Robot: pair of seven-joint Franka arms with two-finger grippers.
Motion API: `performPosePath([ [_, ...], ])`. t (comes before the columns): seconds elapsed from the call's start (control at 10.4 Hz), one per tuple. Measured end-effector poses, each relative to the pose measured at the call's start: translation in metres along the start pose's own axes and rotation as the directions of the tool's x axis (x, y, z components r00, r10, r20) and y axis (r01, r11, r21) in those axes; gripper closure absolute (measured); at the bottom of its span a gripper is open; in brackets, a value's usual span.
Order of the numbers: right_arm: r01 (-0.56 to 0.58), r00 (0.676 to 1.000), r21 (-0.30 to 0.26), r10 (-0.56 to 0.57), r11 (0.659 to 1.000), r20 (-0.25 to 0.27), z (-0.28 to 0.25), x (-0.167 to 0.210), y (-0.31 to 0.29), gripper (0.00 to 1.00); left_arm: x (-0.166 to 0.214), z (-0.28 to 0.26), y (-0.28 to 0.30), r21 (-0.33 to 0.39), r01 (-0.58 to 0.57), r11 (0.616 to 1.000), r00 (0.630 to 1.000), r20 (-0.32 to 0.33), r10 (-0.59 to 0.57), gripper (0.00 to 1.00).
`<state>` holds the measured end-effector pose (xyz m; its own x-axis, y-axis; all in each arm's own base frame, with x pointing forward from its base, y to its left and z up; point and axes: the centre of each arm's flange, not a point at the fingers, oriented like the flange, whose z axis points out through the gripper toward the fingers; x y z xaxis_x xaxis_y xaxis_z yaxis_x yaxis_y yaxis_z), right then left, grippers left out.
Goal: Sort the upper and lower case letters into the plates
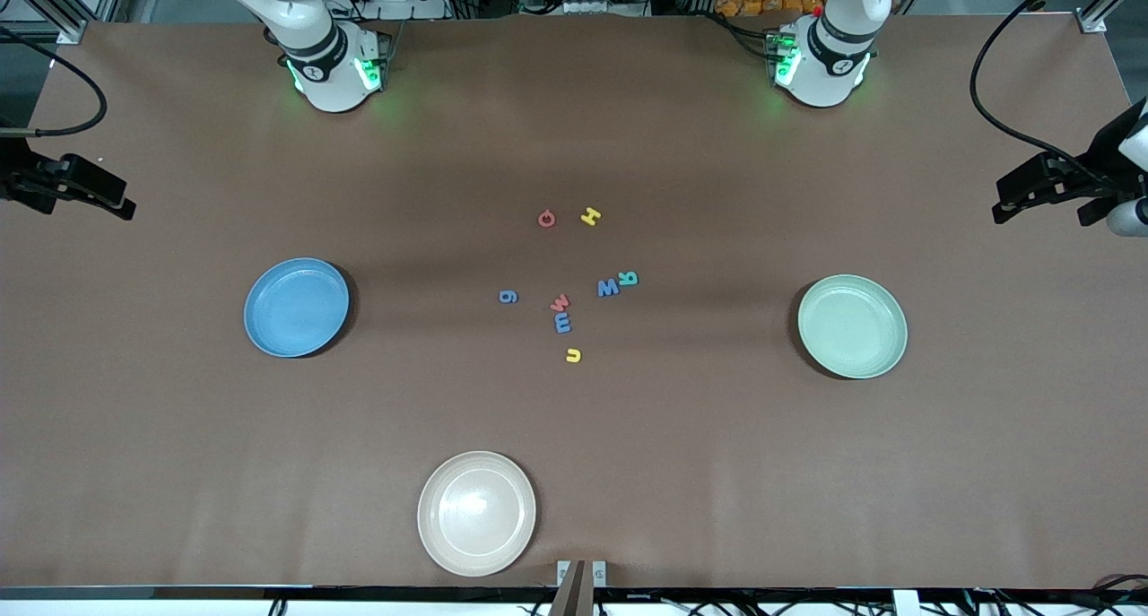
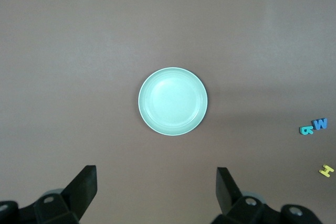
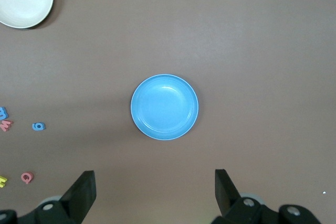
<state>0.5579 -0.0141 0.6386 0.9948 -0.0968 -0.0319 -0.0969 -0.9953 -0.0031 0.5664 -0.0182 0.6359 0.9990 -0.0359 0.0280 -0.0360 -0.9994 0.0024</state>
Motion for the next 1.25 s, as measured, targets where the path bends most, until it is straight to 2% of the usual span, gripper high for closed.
performPosePath([
  [0.39,0.001,1.000,0.001,-0.001,1.000,-0.013,0.003,0.002,0.000,0.00,0.000,0.001,0.000,0.001,-0.002,1.000,1.000,0.003,0.002,0.00],
  [0.67,0.006,1.000,0.004,-0.006,1.000,-0.015,0.008,0.003,-0.003,0.00,0.004,0.014,0.003,0.000,-0.068,0.998,0.997,0.033,0.068,0.00],
  [0.87,0.002,1.000,0.023,-0.002,1.000,-0.010,0.015,0.005,-0.012,0.00,0.006,0.034,0.034,-0.007,-0.133,0.991,0.989,0.069,0.133,0.00],
  [0.96,-0.036,0.999,0.038,0.036,0.999,0.004,0.023,0.008,-0.021,0.00,0.007,0.048,0.057,-0.010,-0.174,0.985,0.982,0.075,0.174,0.00],
  [1.25,-0.162,0.986,0.031,0.160,0.986,0.046,0.071,0.023,-0.097,0.00,0.007,0.096,0.118,-0.026,-0.289,0.957,0.954,0.075,0.290,0.00],
])
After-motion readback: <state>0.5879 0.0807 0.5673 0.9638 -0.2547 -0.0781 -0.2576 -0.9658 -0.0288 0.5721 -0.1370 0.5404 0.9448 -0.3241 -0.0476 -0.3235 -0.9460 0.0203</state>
